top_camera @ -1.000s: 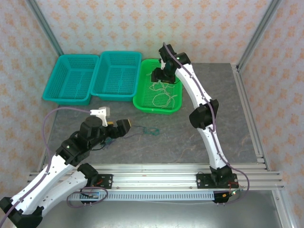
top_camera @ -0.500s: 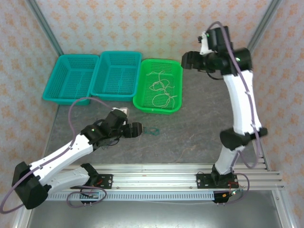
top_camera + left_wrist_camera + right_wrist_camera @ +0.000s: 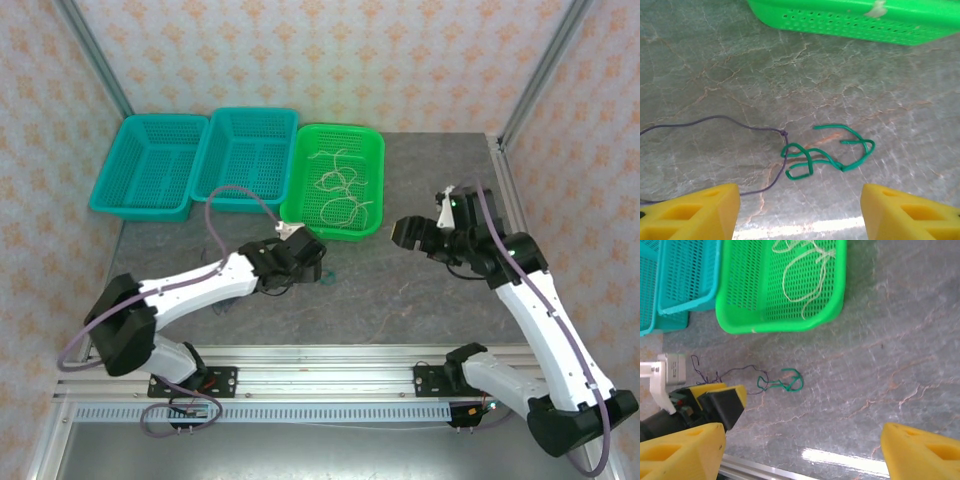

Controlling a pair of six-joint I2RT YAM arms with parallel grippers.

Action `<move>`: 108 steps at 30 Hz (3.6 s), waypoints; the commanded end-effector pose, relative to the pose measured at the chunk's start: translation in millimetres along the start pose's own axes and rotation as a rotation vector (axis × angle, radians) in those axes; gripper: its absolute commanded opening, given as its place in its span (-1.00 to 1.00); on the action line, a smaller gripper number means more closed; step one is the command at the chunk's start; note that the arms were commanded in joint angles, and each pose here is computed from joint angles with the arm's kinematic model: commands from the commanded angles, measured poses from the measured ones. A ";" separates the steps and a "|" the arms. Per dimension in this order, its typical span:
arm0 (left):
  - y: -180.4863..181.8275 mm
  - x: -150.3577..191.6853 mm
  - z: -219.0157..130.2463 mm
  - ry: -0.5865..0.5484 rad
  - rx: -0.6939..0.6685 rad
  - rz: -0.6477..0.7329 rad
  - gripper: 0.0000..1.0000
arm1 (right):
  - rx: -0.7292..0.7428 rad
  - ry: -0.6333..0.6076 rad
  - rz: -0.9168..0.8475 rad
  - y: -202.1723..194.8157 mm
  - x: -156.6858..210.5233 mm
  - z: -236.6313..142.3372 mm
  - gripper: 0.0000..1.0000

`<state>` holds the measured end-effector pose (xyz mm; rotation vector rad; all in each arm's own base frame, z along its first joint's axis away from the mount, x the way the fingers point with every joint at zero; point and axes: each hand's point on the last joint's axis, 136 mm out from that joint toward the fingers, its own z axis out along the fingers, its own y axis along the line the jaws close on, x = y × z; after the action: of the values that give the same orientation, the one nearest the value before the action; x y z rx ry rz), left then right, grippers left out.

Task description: Untangle the cables

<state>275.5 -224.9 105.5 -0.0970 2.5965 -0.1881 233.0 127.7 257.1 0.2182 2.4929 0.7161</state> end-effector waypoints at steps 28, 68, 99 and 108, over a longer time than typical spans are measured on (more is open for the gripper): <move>-44.3 -10.6 -18.5 0.007 0.213 -0.020 -1.00 | -0.470 0.148 0.228 66.2 57.6 122.3 0.81; 7.9 3.9 -15.3 -0.306 0.227 0.342 0.08 | -0.328 0.190 0.243 78.5 52.2 133.0 -1.00; 152.1 -16.9 -41.5 -0.360 -0.133 -0.242 -1.00 | 0.305 0.125 0.119 -76.4 86.1 144.8 -1.00; 215.8 12.8 -23.9 -0.249 -0.304 -0.453 -1.00 | 0.094 0.072 0.499 -106.4 71.8 133.6 -1.00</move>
<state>260.5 -36.9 100.4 -0.6306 2.2939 -0.0463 240.1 120.3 66.9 0.7897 2.6122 0.7024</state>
